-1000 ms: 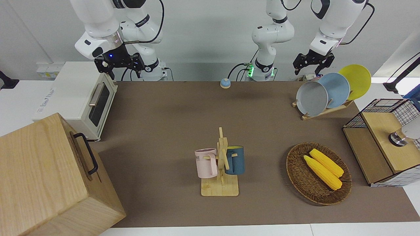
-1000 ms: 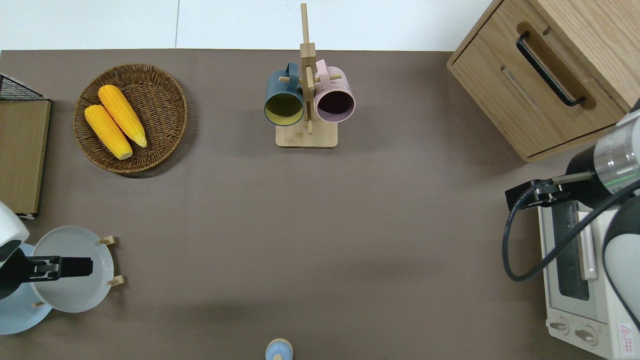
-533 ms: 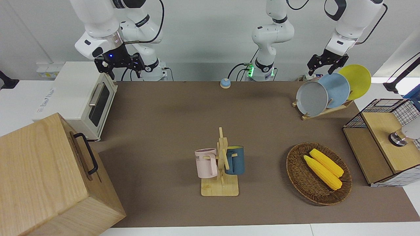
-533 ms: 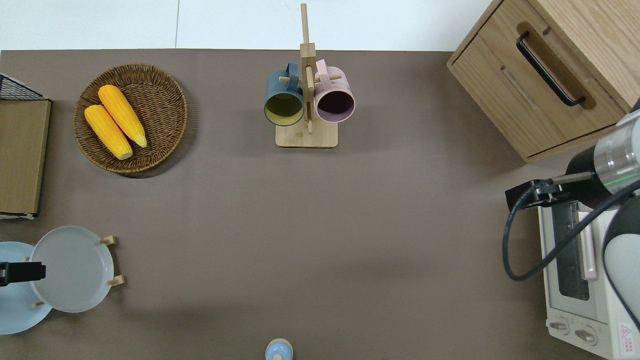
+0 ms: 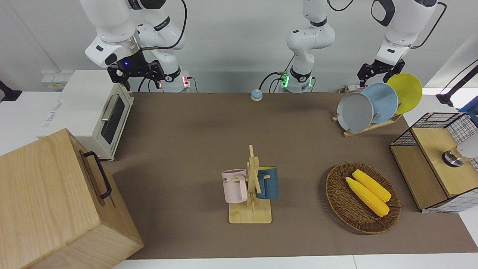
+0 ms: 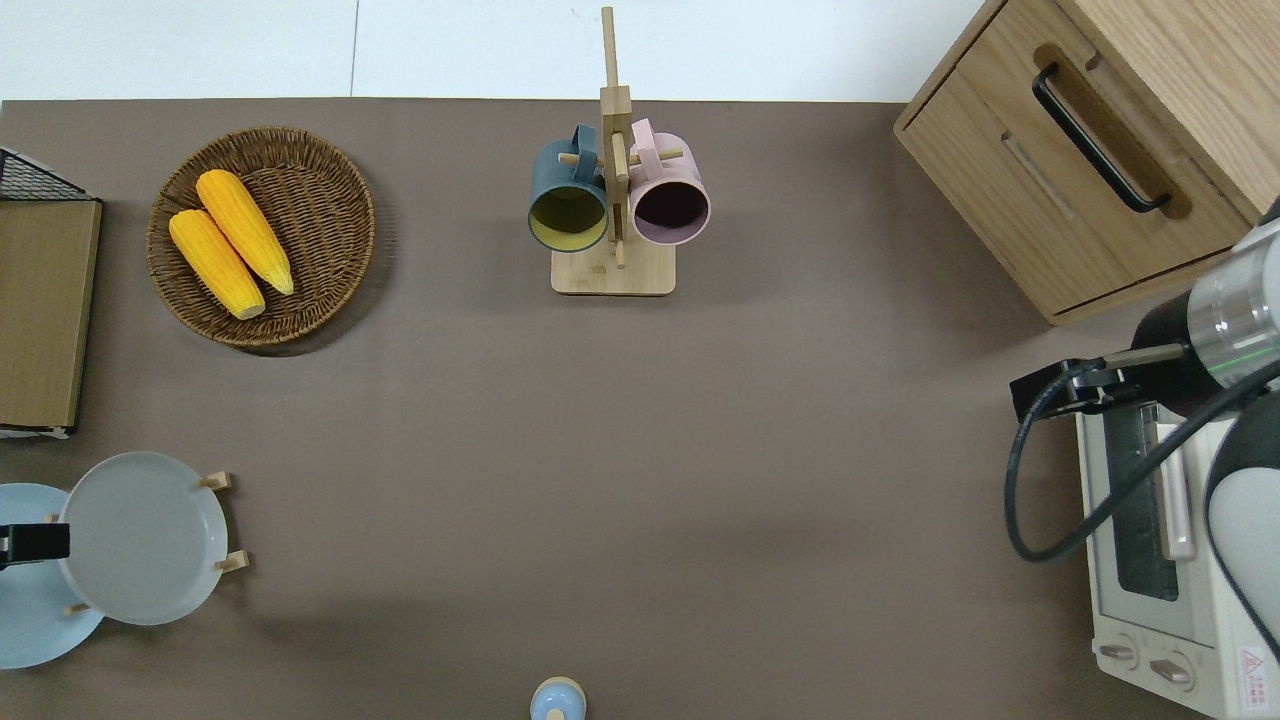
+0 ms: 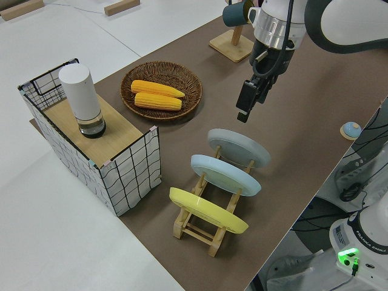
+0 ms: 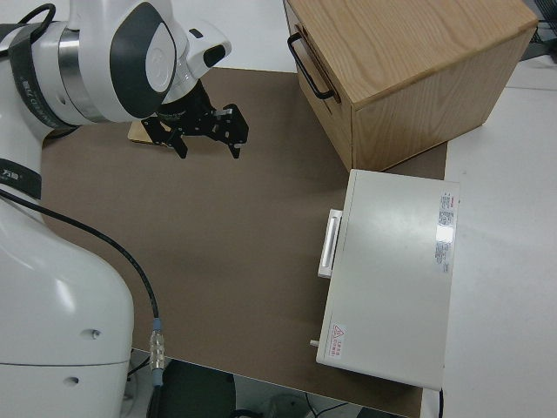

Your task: Pick gray plate from low plate rack and place it on table with left arm

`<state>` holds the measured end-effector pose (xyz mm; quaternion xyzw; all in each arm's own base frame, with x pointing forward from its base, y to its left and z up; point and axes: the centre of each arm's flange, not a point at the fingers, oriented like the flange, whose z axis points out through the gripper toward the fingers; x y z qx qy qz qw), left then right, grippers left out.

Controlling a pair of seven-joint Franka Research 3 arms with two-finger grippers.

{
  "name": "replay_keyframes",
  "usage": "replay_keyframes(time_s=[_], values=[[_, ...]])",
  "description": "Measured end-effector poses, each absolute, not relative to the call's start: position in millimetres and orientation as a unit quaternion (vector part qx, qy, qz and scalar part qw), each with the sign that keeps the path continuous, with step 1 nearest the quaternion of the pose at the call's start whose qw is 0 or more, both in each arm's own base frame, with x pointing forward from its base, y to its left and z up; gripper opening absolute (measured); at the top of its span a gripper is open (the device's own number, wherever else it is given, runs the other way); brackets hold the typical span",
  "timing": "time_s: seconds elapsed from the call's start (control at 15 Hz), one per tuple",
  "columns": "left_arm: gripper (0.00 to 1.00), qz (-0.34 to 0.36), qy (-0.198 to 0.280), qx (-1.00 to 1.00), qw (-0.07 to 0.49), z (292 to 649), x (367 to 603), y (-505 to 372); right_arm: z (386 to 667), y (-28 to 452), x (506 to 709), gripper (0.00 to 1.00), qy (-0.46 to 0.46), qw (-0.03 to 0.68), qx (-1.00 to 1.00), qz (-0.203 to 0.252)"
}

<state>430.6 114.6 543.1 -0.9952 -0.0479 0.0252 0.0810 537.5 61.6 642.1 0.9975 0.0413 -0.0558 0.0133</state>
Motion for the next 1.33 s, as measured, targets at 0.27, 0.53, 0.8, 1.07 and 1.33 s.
replay_keyframes(time_s=[0.27,0.53,0.8,1.07,1.33], values=[[0.99,0.018,-0.072,-0.992,0.102,517.3,429.2,124.3,642.1,61.6,537.5,0.99,0.041,0.013,0.997,-0.056],[0.99,0.015,-0.088,-0.989,0.12,487.3,427.3,123.6,642.1,61.6,537.5,0.99,0.041,0.013,0.997,-0.056],[0.99,0.023,-0.102,-0.987,0.121,467.9,428.8,123.1,642.1,61.6,537.5,0.99,0.041,0.013,0.997,-0.056],[0.93,0.033,-0.108,-0.986,0.121,458.0,431.2,123.8,642.1,61.6,537.5,0.99,0.041,0.013,0.997,-0.056],[0.86,0.043,-0.104,-0.985,0.129,448.4,433.6,125.6,642.1,61.6,537.5,0.99,0.041,0.013,0.997,-0.056]])
